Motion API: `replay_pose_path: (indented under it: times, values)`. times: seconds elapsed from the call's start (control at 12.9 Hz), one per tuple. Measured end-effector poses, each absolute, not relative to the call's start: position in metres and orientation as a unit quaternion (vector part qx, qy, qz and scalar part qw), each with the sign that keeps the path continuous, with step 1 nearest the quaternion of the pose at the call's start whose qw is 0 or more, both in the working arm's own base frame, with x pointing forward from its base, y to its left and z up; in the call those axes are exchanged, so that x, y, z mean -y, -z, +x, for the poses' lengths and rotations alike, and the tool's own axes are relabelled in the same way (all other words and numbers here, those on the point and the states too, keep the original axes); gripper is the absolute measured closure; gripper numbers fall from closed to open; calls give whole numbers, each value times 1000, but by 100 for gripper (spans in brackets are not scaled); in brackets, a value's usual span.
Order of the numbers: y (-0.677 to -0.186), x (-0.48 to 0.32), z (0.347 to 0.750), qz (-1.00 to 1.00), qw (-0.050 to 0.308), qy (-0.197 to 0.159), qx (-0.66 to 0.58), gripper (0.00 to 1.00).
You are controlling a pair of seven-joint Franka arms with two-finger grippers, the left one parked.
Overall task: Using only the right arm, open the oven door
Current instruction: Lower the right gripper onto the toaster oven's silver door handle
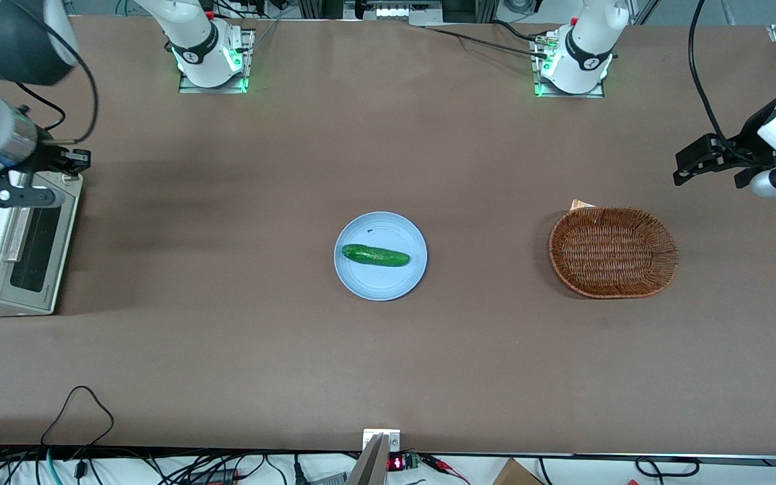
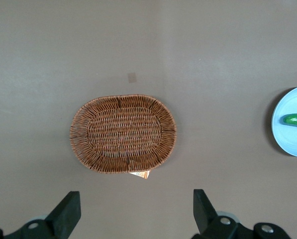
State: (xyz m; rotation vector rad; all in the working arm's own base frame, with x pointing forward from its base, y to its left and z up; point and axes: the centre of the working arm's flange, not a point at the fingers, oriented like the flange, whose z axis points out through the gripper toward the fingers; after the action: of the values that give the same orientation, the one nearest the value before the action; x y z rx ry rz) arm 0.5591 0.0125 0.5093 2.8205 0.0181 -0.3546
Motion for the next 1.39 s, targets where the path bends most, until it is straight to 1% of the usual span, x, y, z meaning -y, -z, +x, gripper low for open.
replay_pose_path:
  times: [0.08,0.23,0.46,0.7,0.85,0.93,1.01,1.16,1.39]
  values:
    - [-498,-11,564,974,183,129,-4,99]
    - [-473,-8,574,953,267,142,-10,98]
    - [-437,2,590,918,368,146,-1,96]
    - [-414,31,601,884,444,147,9,96]
    - [-387,51,609,862,488,133,36,97]
    - [-370,58,614,854,503,124,47,98]
    - [-353,63,618,851,510,115,51,98]
    - [-331,67,624,851,511,101,57,98]
    - [-316,71,626,855,507,86,73,98]
